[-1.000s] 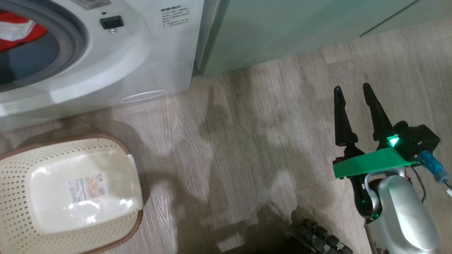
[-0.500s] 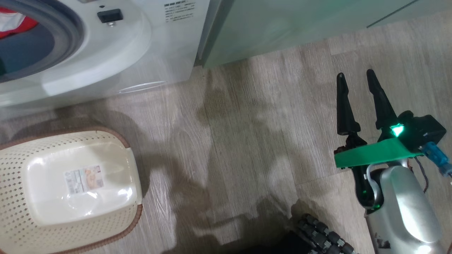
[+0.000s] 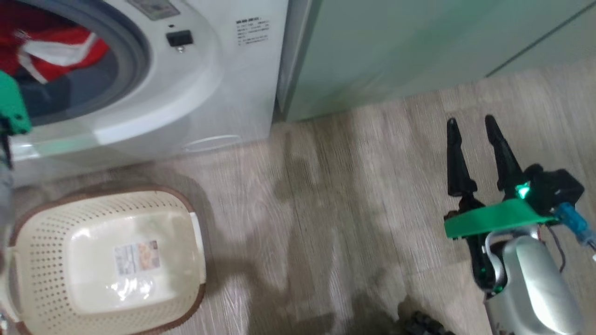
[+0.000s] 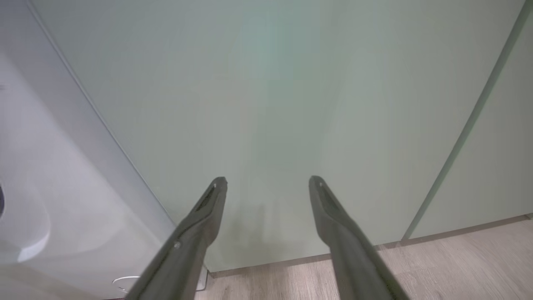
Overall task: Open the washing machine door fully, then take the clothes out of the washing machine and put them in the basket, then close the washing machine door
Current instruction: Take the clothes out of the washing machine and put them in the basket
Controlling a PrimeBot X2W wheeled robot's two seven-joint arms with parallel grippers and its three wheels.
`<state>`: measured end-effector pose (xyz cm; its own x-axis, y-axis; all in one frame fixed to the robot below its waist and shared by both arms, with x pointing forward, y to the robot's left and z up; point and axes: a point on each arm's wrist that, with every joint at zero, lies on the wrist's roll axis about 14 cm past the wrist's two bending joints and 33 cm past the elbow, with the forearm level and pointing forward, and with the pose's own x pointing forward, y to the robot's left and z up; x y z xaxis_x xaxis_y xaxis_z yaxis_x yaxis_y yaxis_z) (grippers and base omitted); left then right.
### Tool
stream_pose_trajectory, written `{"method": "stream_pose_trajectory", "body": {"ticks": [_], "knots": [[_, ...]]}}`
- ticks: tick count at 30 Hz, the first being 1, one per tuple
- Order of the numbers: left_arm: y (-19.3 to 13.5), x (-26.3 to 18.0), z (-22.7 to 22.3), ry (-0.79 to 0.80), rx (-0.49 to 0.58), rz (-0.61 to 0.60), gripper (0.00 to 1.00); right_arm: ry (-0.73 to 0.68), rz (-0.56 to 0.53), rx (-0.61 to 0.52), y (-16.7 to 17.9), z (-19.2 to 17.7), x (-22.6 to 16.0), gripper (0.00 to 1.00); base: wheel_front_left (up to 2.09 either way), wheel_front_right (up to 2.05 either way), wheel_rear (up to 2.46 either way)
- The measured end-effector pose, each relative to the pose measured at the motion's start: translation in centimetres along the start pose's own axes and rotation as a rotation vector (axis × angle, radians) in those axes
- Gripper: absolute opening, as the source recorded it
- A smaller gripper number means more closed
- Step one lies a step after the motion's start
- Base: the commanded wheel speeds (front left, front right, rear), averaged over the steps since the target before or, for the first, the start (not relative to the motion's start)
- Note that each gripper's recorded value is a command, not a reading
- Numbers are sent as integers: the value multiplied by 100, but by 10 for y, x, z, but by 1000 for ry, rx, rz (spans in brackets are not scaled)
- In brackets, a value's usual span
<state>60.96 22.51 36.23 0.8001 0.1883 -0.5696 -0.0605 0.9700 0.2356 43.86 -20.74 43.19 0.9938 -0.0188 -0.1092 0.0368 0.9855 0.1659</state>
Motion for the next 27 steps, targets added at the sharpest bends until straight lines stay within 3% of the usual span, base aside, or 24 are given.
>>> {"method": "stream_pose_trajectory", "body": {"ticks": [10,23,27], "knots": [[0,-58,14,-189,-18,-21,0,-43,30,23,15,19,-25,100,0,0,0],[4,-123,-8,-294,-243,-123,0,-69,71,49,32,28,-55,100,0,0,0],[11,-141,-27,-303,-246,-114,0,-69,82,57,37,27,-64,100,0,0,0]]}}
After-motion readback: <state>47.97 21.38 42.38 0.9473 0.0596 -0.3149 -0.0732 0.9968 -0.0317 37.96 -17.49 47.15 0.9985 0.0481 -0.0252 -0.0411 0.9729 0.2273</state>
